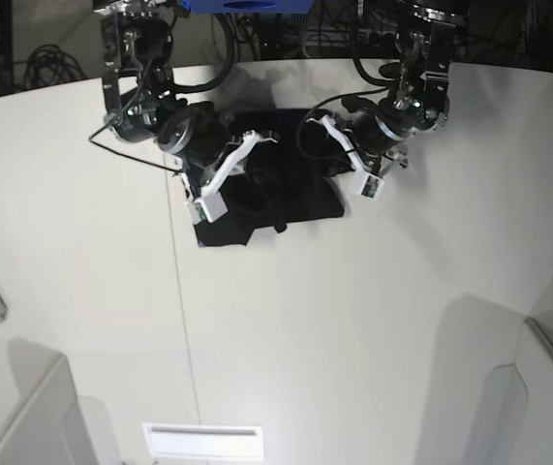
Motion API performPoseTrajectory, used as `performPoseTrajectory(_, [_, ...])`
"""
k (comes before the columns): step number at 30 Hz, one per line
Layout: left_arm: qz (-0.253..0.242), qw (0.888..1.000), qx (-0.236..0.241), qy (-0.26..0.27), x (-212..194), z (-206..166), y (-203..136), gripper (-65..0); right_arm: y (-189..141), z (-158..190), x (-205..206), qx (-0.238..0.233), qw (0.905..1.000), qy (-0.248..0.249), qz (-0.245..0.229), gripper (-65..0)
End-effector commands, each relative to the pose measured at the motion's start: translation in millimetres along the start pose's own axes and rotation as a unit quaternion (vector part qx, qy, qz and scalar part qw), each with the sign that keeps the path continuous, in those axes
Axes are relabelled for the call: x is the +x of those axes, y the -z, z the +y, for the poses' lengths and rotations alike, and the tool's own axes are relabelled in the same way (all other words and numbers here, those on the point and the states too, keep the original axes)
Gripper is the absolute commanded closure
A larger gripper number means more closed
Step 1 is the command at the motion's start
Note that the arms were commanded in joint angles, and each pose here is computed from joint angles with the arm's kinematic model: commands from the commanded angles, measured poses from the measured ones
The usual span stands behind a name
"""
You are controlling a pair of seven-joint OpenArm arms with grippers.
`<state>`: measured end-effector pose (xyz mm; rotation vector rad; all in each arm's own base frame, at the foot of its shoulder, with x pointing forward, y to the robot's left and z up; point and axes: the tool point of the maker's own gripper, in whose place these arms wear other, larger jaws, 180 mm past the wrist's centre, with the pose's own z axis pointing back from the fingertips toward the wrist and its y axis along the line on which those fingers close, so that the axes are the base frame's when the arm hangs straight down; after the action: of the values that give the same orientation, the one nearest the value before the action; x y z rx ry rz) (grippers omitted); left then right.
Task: Fold the T-shirt properly
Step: 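Fold both strip ends inward toward each other with both grippers, then open the left gripper and raise it away from the shirt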
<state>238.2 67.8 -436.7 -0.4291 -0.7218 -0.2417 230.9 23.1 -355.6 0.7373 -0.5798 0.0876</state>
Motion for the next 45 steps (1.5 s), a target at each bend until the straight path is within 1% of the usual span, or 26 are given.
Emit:
performPoseTrajectory(1, [0.027, 1.000, 0.009, 0.010, -10.9, 4.0, -2.0, 0.0, -0.9, 6.0, 6.1, 0.012, 0.9998, -0.001, -0.016, 0.0])
performPoseTrajectory(8, [0.027, 1.000, 0.009, 0.010, -10.9, 4.0, -2.0, 0.0, 2.5, 5.6, 9.0, 0.013, 0.9997, -0.002, -0.019, 0.0])
performPoseTrajectory(11, [0.027, 1.000, 0.009, 0.010, -10.9, 4.0, -2.0, 0.0, 7.7, 0.6, 7.2, 0.010, 0.9999, 0.003, -0.011, 0.0])
performPoseTrajectory(14, [0.027, 1.000, 0.009, 0.010, -10.9, 4.0, -2.0, 0.0, 15.4, 15.3, -0.9, 0.029, 0.9995, -0.010, 0.005, 0.0])
performPoseTrajectory(17, [0.028, 1.000, 0.009, 0.010, -11.0, 4.2, -2.1, 0.0, 16.5, 19.2, -2.3, 0.034, 0.9992, -0.021, 0.010, 0.0])
performPoseTrajectory(20, [0.027, 1.000, 0.009, 0.010, -10.9, 4.0, -2.0, 0.0, 18.9, 17.5, 1.2, 0.033, 0.9991, -0.024, 0.011, 0.0])
performPoseTrajectory(25, [0.031, 0.999, 0.014, 0.005, -16.1, 7.3, -5.1, 0.0, 28.1, 6.8, -6.9, 0.025, 0.9992, -0.011, 0.028, 0.0])
performPoseTrajectory(28, [0.023, 0.999, 0.040, -0.005, -15.5, 26.8, -18.9, 0.0, 31.7, 2.8, -8.2, 0.022, 0.9991, -0.008, 0.034, 0.0])
performPoseTrajectory(31, [0.005, 0.998, 0.063, -0.007, -9.9, 38.0, -37.8, 0.0, 33.2, 1.0, -9.6, 0.021, 0.9991, -0.006, 0.037, 0.0])
performPoseTrajectory(35, [0.005, 0.996, 0.083, 0.009, -17.4, 53.0, -71.0, 0.0, 33.7, 1.2, -5.2, 0.021, 0.9992, -0.010, 0.034, 0.0])
performPoseTrajectory(38, [0.013, 0.994, 0.110, 0.004, -30.0, 70.1, -94.5, 0.0, 33.5, 0.7, -5.3, 0.020, 0.9992, -0.010, 0.034, -16.1])
performPoseTrajectory(40, [0.020, 0.992, 0.122, 0.004, -38.9, 82.1, -109.3, 0.0, 33.3, 1.0, -5.0, 0.021, 0.9992, -0.010, 0.033, -24.2])
performPoseTrajectory(42, [0.020, 0.991, 0.134, 0.007, -41.4, 94.3, -121.6, 0.0, 32.4, 3.4, -4.5, 0.023, 0.9990, -0.014, 0.034, -28.8])
performPoseTrajectory(45, [0.020, 0.987, 0.158, 0.001, -44.9, 110.8, -136.7, 0.0, 34.1, 18.6, -7.7, 0.039, 0.9976, -0.038, 0.043, -29.9])
